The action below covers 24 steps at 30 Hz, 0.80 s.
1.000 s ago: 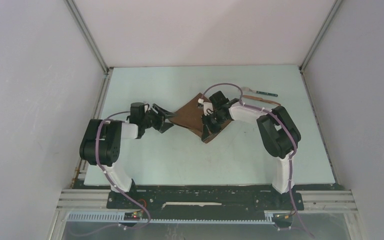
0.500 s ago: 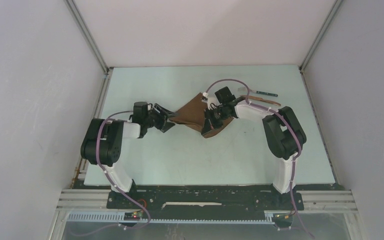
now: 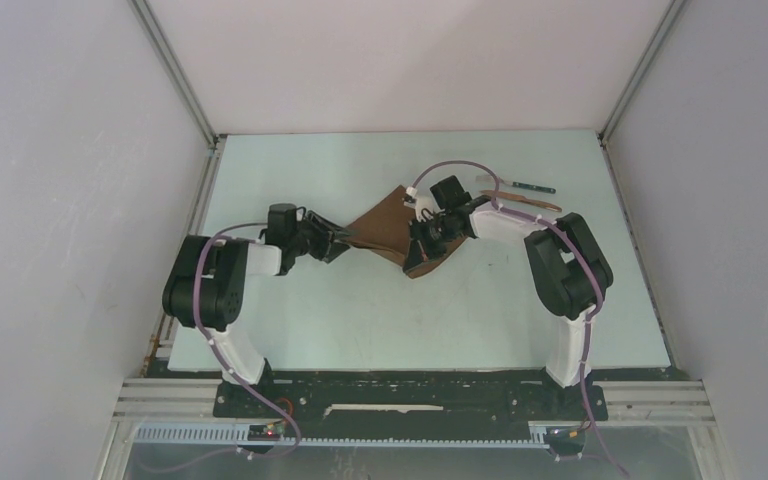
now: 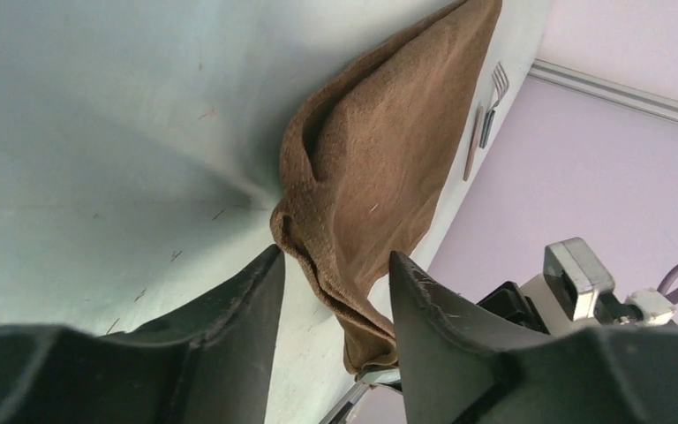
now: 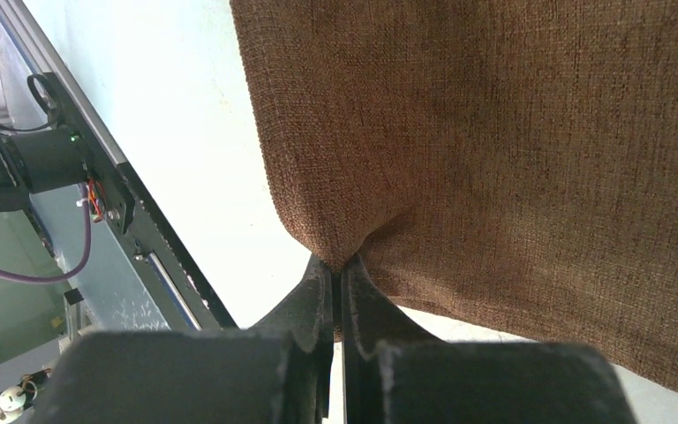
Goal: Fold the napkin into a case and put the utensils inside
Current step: Fold the lower triangle-folded napkin at the center of the board.
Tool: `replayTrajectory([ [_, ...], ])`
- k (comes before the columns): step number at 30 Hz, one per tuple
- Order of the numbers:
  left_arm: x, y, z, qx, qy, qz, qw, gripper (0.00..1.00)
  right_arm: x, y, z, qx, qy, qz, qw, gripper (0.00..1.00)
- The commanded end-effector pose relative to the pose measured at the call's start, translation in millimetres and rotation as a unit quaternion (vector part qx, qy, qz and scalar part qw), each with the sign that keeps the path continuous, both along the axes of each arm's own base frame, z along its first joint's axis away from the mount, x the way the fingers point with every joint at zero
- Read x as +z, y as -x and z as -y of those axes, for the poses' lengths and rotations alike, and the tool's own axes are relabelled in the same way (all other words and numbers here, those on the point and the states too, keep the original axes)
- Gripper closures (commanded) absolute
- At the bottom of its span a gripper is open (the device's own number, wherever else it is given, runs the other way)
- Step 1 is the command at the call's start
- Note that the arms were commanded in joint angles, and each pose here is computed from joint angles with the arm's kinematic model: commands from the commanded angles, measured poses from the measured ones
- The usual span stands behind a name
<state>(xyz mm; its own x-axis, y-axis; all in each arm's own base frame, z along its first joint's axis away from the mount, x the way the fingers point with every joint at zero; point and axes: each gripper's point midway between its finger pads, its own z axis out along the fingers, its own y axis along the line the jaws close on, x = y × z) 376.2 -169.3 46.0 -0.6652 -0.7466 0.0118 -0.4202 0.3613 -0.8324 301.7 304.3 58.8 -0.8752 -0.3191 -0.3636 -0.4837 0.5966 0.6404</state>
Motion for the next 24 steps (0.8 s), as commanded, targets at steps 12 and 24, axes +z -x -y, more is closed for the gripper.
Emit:
replayTrajectory([
  [12, 25, -25, 7, -0.008, 0.0, 0.05, 0.999, 0.79, 25, -9, 4, -0.02, -0.028, 0.025, 0.999, 1.0],
  [24, 46, -59, 46, -0.041, -0.017, 0.064, 0.997, 1.0, 3, -14, 27, -0.077, -0.054, -0.044, 0.995, 1.0],
])
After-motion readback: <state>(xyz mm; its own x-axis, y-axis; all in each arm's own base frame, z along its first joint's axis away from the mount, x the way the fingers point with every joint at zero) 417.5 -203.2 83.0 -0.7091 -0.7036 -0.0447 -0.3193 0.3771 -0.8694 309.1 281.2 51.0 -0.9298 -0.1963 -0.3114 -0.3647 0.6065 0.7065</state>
